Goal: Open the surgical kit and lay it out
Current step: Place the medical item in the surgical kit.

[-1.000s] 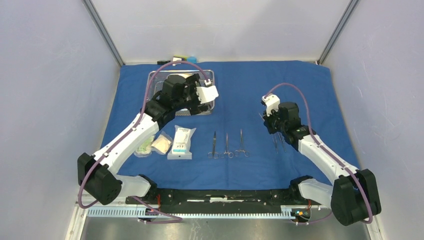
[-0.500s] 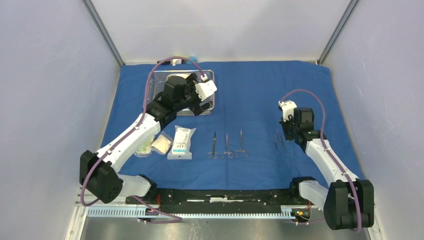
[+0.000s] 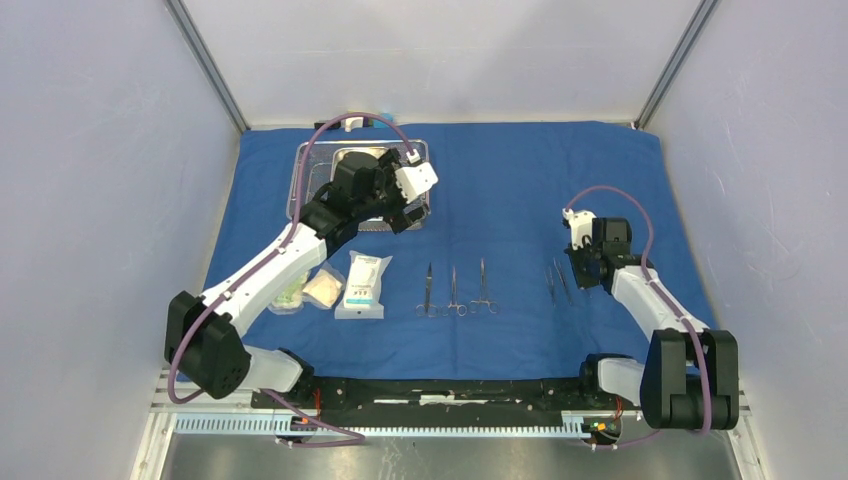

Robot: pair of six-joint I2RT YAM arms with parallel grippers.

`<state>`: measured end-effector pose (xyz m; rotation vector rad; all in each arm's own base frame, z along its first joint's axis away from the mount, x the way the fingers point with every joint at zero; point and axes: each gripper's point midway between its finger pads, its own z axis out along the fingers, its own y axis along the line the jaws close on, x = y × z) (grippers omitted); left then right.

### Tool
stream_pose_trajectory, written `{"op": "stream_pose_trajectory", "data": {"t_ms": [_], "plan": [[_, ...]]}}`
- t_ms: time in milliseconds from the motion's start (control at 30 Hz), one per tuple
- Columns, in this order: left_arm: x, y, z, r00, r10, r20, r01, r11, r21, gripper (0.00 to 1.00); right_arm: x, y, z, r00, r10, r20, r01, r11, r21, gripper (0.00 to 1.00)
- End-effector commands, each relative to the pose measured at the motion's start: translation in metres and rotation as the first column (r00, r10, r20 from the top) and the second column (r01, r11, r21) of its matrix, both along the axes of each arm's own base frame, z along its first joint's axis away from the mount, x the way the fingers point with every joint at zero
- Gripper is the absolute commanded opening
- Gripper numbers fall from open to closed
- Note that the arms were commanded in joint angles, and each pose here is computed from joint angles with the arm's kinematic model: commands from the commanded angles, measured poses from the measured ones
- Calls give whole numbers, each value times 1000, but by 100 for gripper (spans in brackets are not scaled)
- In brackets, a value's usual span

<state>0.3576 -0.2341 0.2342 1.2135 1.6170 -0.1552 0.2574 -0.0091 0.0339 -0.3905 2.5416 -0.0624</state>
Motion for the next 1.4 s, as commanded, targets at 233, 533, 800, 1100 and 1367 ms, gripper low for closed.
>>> {"op": "stream_pose_trajectory", "data": {"t_ms": [233, 533, 800, 1100, 1367], "plan": [[2, -8, 12, 1000, -10, 2, 10, 998, -56, 100, 14, -1, 12, 1000, -18, 23, 17, 1000, 14, 4], [-2, -9, 13, 1000, -24, -6, 23, 998, -62, 100, 15, 0, 7, 999, -47, 7, 46, 999, 28, 4], [-5, -9, 11, 999, -32, -14, 31, 998, -56, 100, 15, -3, 5, 996, -89, 1, 89, 995, 37, 4], [-5, -11, 8, 999, -36, -27, 34, 998, -58, 100, 15, -2, 5, 994, -112, -4, 112, 992, 62, 5], [-6, -12, 7, 999, -42, -32, 40, 997, -59, 100, 14, -5, 0, 990, -136, -23, 138, 987, 79, 5]]}}
